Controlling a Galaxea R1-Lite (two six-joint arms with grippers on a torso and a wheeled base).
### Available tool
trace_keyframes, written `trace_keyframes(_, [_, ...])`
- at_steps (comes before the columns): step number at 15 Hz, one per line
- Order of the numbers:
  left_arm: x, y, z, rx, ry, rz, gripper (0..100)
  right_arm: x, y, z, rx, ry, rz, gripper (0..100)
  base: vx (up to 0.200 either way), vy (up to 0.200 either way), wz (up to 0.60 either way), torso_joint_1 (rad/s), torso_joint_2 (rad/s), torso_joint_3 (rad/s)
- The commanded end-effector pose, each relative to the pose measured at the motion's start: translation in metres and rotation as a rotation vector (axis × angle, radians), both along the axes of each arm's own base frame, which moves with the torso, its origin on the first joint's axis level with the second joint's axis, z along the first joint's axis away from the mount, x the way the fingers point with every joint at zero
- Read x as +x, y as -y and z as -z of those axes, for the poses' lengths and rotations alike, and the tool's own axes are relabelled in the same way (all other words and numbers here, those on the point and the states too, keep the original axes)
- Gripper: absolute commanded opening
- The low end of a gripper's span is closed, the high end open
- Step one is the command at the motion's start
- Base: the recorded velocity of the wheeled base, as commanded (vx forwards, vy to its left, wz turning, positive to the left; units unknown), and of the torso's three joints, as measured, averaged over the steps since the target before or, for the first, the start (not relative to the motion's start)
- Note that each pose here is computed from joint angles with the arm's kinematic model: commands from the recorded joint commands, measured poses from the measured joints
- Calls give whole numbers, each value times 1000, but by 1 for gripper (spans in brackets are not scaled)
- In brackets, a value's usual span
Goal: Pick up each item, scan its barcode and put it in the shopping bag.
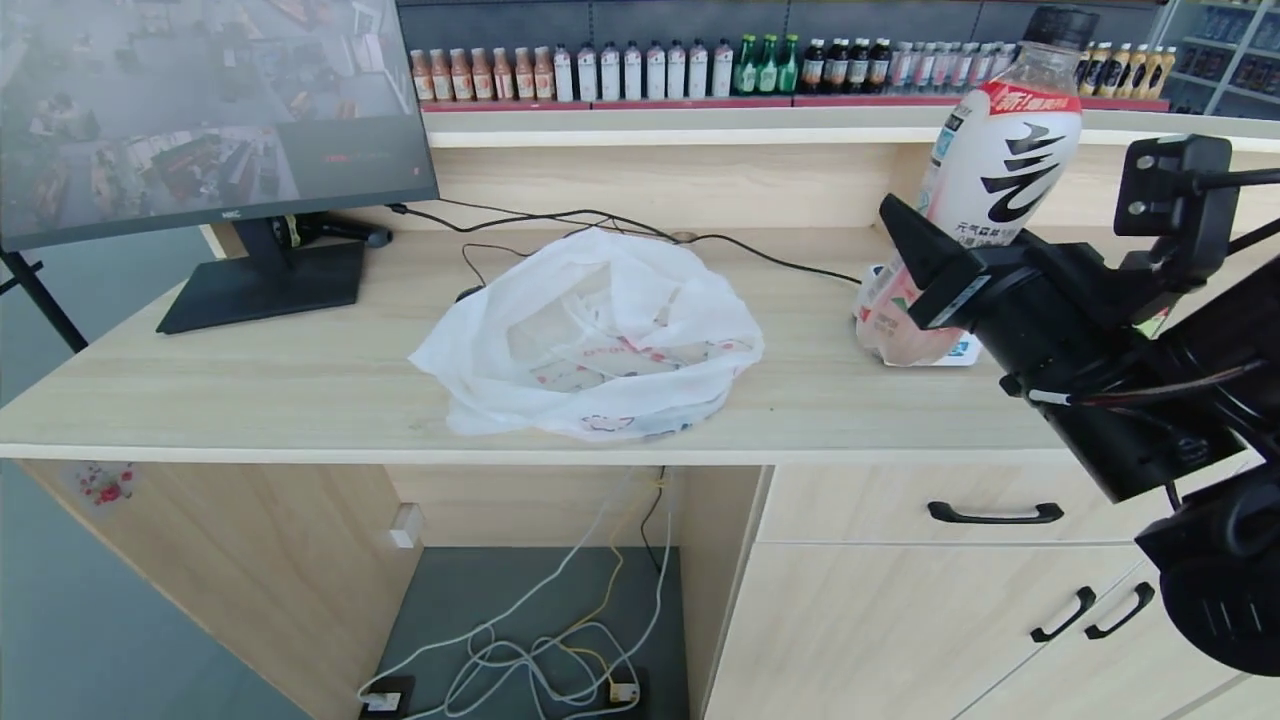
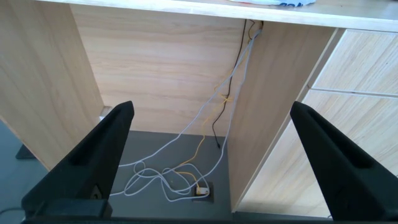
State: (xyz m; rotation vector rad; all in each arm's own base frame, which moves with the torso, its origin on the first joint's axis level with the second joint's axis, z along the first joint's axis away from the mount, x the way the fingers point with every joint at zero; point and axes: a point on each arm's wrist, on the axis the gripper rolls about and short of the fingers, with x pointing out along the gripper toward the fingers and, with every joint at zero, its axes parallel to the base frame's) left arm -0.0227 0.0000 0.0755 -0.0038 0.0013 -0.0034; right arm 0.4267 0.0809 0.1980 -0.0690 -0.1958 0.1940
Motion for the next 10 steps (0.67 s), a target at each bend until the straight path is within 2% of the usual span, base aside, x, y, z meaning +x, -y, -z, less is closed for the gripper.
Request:
trace_keyframes(1, [0, 0, 0, -1, 0, 0, 100, 1, 0, -4, 2, 12, -1, 100, 0, 0, 0, 0, 0, 0])
trace_keyframes(5, [0, 0, 0, -1, 0, 0, 100, 1, 0, -3, 2, 10, 0, 100, 0, 0, 0, 0, 0, 0])
trace_keyframes(6, [0, 0, 0, -1, 0, 0, 100, 1, 0, -4, 2, 12, 0, 0, 0, 0, 0, 0, 0, 0])
trace_keyframes(10, [0, 0, 0, -1, 0, 0, 100, 0, 0, -4, 3, 11, 5, 0, 0, 0, 0, 0, 0, 0])
